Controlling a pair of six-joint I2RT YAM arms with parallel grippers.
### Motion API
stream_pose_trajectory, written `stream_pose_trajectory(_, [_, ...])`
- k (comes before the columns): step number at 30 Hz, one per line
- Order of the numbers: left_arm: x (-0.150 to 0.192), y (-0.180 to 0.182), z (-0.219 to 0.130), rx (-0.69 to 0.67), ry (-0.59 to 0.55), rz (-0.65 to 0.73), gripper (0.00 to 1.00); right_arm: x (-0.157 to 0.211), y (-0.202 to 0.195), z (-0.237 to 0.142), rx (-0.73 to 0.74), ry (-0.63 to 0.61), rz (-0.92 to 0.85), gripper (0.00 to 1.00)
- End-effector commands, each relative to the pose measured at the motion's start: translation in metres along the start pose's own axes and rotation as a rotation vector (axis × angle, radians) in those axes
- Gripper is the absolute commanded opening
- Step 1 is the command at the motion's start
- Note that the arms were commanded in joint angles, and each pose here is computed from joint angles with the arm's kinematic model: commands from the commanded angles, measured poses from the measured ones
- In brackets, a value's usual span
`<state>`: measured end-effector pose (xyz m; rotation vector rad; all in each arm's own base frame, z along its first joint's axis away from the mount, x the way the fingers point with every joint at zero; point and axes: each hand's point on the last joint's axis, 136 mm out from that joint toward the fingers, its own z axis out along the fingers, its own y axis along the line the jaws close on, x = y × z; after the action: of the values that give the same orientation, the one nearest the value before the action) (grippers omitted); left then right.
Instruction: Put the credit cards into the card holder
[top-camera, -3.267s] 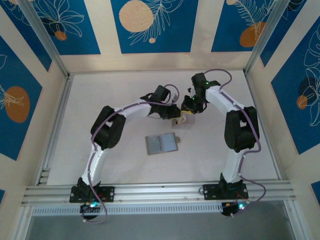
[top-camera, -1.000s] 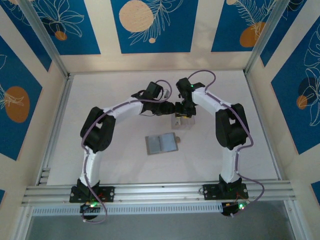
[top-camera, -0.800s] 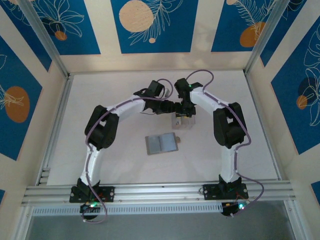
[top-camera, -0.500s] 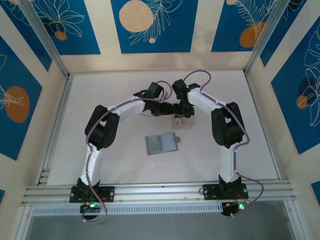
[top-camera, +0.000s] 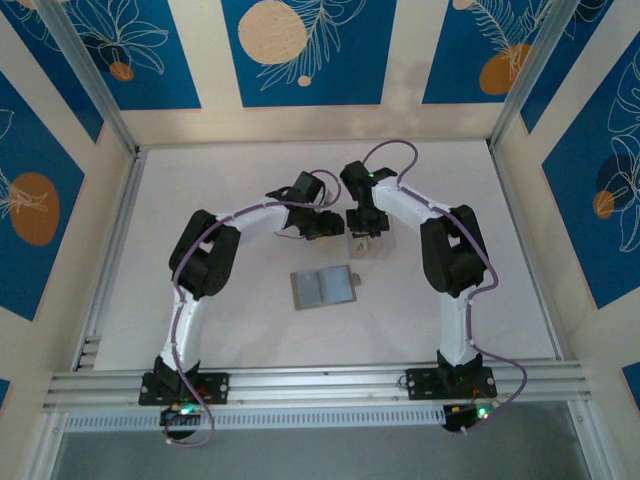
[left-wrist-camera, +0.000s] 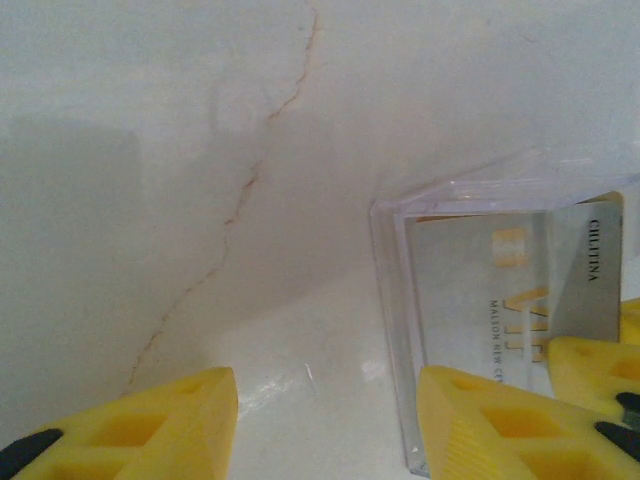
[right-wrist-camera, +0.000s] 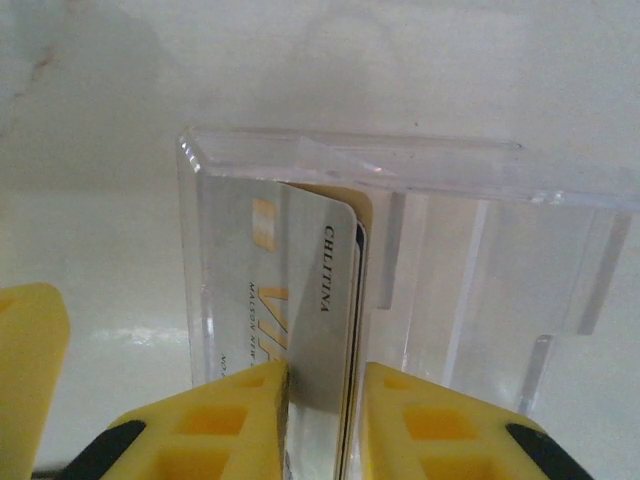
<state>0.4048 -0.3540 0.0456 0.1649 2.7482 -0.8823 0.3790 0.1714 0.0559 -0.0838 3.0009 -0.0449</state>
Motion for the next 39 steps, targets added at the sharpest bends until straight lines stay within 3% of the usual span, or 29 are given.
stream_pose_trajectory(1, [-0.005, 0.001, -0.008, 0.01, -0.015, -0.014, 0.5, 0.001, -0.009, -0.021, 0.036, -0.024, -0.012, 0.24])
stream_pose_trajectory(22, [-0.003, 0.0, -0.005, 0.027, -0.01, -0.023, 0.5, 0.004, -0.02, -0.039, 0.085, -0.043, -0.029, 0.11])
stream_pose_trajectory(31, [-0.003, -0.002, -0.008, 0.033, -0.01, -0.015, 0.5, 0.004, -0.012, -0.049, 0.016, -0.052, -0.021, 0.04])
stream_pose_trajectory(39, [-0.011, -0.015, -0.044, 0.07, -0.046, 0.016, 0.5, 0.002, -0.015, -0.064, -0.083, -0.074, 0.033, 0.0])
